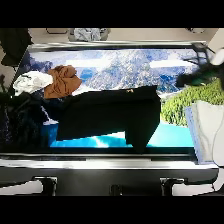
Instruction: Fold the shirts.
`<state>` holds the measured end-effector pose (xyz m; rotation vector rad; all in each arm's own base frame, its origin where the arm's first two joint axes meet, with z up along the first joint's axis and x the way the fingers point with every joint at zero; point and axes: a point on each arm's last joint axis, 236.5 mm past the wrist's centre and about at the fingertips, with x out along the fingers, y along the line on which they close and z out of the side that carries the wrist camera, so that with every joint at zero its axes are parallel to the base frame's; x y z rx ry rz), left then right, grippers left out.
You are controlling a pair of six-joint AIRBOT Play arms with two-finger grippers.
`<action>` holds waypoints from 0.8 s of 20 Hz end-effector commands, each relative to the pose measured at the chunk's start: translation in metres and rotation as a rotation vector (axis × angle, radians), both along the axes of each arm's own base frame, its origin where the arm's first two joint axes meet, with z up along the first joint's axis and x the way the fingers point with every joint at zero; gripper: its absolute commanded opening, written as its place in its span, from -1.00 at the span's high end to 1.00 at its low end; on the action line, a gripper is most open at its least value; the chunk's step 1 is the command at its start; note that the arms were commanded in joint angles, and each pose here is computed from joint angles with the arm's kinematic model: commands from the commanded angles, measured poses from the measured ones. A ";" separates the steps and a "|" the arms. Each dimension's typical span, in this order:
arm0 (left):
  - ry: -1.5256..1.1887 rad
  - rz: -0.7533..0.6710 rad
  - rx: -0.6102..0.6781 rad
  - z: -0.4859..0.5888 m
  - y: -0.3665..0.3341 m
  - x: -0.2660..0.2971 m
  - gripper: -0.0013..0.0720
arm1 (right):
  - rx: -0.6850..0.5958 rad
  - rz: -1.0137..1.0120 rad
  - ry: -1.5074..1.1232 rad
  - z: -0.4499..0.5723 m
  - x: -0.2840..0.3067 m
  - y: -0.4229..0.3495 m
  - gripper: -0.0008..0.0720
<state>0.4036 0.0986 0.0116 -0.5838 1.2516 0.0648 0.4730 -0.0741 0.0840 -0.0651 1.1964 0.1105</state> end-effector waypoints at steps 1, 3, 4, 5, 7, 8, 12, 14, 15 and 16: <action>0.312 -0.022 -0.097 -0.038 -0.011 -0.090 -0.63 | 0.095 0.046 0.335 -0.025 -0.093 -0.029 -0.69; 0.378 -0.082 -0.155 -0.067 -0.041 -0.120 -0.63 | 0.126 0.072 0.421 -0.042 -0.112 -0.025 -0.69; 0.415 -0.122 -0.182 -0.079 -0.056 -0.136 -0.63 | 0.154 0.079 0.431 -0.048 -0.114 -0.018 -0.69; 0.441 -0.148 -0.193 -0.089 -0.067 -0.146 -0.63 | 0.186 0.085 0.425 -0.054 -0.112 -0.010 -0.69; 0.457 -0.163 -0.193 -0.105 -0.079 -0.154 -0.63 | 0.222 0.086 0.403 -0.061 -0.107 -0.002 -0.69; 0.450 -0.168 -0.186 -0.110 -0.083 -0.154 -0.62 | 0.221 0.083 0.393 -0.063 -0.105 -0.003 -0.69; 0.430 -0.199 -0.164 -0.120 -0.098 -0.149 -0.62 | 0.207 0.077 0.364 -0.064 -0.098 -0.006 -0.68; 0.400 -0.188 -0.180 -0.119 -0.106 -0.140 -0.60 | 0.205 0.079 0.359 -0.065 -0.096 -0.006 -0.67; 0.380 -0.180 -0.190 -0.118 -0.110 -0.134 -0.38 | 0.206 0.079 0.360 -0.065 -0.097 -0.006 -0.60; 0.361 -0.170 -0.199 -0.118 -0.114 -0.128 -0.29 | 0.206 0.079 0.362 -0.065 -0.097 -0.006 -0.56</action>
